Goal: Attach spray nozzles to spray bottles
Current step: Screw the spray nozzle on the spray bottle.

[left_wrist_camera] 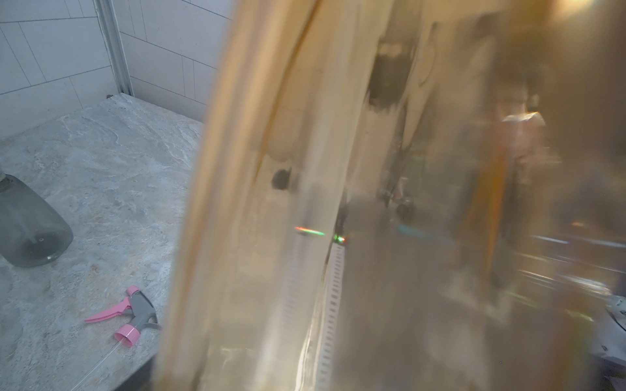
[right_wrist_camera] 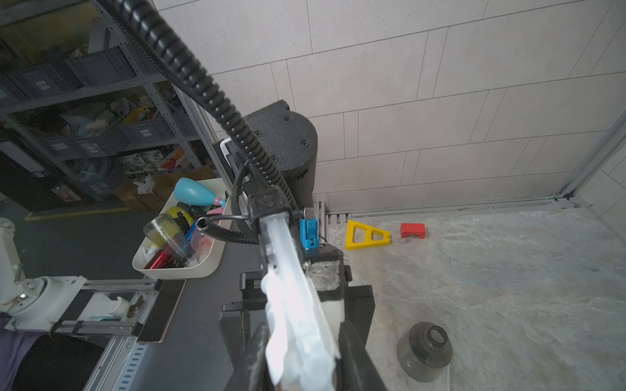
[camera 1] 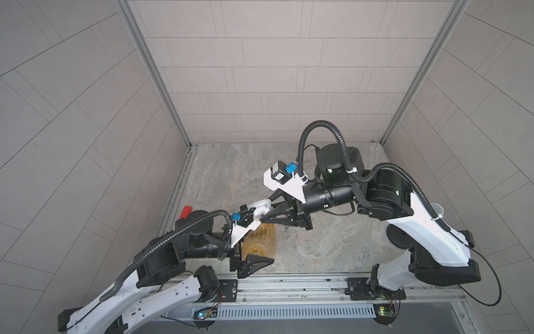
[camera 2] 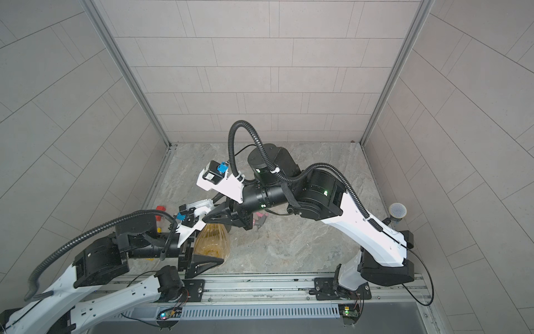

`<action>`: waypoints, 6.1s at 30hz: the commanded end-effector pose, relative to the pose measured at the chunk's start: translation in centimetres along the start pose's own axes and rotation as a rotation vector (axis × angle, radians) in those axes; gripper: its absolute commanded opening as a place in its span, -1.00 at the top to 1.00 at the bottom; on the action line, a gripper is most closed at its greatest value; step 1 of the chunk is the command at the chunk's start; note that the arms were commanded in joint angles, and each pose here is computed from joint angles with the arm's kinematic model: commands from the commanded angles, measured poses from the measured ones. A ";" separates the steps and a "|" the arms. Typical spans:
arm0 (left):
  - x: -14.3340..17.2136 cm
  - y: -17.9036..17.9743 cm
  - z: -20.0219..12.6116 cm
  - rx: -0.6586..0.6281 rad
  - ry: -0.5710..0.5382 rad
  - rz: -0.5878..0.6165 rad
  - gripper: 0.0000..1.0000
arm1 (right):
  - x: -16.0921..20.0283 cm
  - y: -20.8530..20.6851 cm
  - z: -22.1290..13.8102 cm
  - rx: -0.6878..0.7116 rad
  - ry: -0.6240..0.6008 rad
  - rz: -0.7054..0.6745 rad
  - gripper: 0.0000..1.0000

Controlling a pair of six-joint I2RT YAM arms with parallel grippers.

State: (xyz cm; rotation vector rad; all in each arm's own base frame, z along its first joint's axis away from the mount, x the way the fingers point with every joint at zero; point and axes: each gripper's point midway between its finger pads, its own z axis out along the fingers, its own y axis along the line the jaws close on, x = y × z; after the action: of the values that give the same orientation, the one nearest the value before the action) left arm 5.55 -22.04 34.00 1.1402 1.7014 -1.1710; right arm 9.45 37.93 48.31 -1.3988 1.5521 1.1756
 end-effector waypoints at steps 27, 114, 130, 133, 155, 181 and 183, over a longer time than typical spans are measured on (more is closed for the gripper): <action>-5.0 1.3 -2.3 -0.141 -0.213 0.029 1.00 | 1.9 0.6 1.3 0.058 -0.054 0.032 0.76; -4.9 1.5 -3.5 -0.183 -0.275 0.118 1.00 | 1.6 -1.3 -8.7 0.520 -0.234 0.067 -0.42; -3.8 -1.9 -1.6 0.067 -0.225 0.108 1.00 | -1.2 -4.3 -4.5 0.308 -0.191 0.030 -0.21; -3.6 -1.5 -1.4 0.046 -0.214 0.099 1.00 | -1.5 -3.8 -4.5 0.290 -0.201 0.022 -0.18; -3.7 -1.6 -1.3 0.050 -0.204 0.120 1.00 | 1.3 3.6 -5.9 0.185 -0.194 -0.112 -0.45; -3.0 -4.3 -1.0 0.234 -0.163 0.101 1.00 | -3.4 4.1 -2.7 -0.157 -0.260 -0.051 -0.28; -3.0 -4.2 -0.9 0.230 -0.163 0.103 1.00 | -3.4 4.0 -2.6 -0.157 -0.260 -0.052 -0.23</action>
State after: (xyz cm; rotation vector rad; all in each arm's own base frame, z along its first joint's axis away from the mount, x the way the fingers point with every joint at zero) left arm 2.51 -22.59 37.16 1.2154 1.4535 -1.3776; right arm 6.58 36.93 51.21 -1.3223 1.3336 1.3909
